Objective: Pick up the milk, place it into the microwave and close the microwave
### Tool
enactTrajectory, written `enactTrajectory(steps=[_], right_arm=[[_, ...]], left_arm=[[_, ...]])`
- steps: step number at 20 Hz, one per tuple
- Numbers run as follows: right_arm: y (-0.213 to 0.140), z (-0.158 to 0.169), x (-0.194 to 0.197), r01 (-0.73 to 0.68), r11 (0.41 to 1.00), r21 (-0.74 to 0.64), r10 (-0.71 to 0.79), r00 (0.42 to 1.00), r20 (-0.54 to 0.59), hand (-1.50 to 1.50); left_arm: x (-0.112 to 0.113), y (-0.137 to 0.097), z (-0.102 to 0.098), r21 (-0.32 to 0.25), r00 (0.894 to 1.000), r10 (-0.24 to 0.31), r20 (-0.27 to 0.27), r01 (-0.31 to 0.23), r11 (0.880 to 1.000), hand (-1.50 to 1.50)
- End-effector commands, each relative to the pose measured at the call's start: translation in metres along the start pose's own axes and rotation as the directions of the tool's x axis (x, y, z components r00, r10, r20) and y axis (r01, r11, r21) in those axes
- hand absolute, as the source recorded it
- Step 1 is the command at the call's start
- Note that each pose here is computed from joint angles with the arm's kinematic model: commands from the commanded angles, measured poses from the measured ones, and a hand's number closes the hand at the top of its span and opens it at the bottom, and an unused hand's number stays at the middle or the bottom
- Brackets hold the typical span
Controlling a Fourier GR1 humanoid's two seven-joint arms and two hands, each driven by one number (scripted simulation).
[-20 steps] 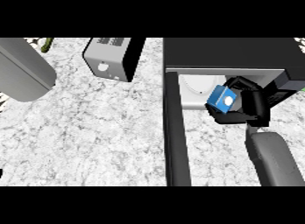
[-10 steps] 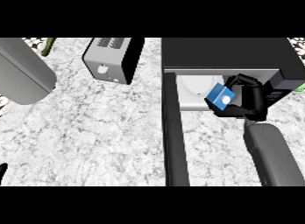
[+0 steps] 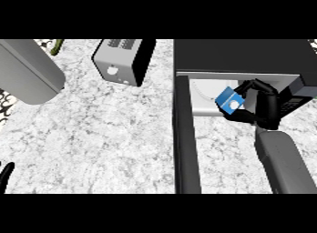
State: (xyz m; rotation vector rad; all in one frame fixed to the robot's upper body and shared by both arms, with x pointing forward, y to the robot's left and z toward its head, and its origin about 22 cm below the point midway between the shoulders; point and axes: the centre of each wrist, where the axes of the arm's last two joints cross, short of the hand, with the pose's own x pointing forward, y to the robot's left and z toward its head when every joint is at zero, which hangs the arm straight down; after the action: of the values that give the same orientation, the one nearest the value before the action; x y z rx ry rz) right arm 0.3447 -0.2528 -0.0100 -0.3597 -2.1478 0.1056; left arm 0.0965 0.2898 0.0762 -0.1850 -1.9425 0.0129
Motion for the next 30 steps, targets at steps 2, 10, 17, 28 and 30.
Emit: enactTrajectory(steps=[2, 10, 17, 28, 30], right_arm=[[0.002, -0.057, 0.004, -0.111, 0.992, 0.053, 0.116, 0.987, -0.11, 1.5], [0.0, -0.04, -0.002, -0.188, 0.96, -0.208, 0.168, 0.98, -0.109, 1.5], [-0.025, -0.021, -0.013, -0.409, 0.888, -0.209, 0.413, 0.91, -0.026, -1.5], [0.007, 0.007, -0.018, -0.3, 0.946, -0.12, 0.292, 0.953, -0.084, -1.5], [0.006, 0.001, -0.019, -0.279, 0.956, -0.094, 0.269, 0.957, -0.105, -1.5]], left_arm=[[-0.003, -0.002, -0.007, -0.029, 1.0, 0.018, 0.001, -0.018, 0.999, -1.5], [-0.005, -0.002, -0.015, -0.065, 0.999, -0.033, -0.013, 0.032, 0.997, -1.5], [-0.004, -0.005, -0.022, -0.08, 0.998, -0.064, -0.007, 0.063, 0.995, -1.5], [-0.011, -0.014, -0.035, -0.151, 0.999, -0.05, -0.008, 0.048, 0.987, -1.5], [-0.01, -0.015, -0.033, -0.153, 0.998, -0.059, -0.018, 0.056, 0.987, -1.5]])
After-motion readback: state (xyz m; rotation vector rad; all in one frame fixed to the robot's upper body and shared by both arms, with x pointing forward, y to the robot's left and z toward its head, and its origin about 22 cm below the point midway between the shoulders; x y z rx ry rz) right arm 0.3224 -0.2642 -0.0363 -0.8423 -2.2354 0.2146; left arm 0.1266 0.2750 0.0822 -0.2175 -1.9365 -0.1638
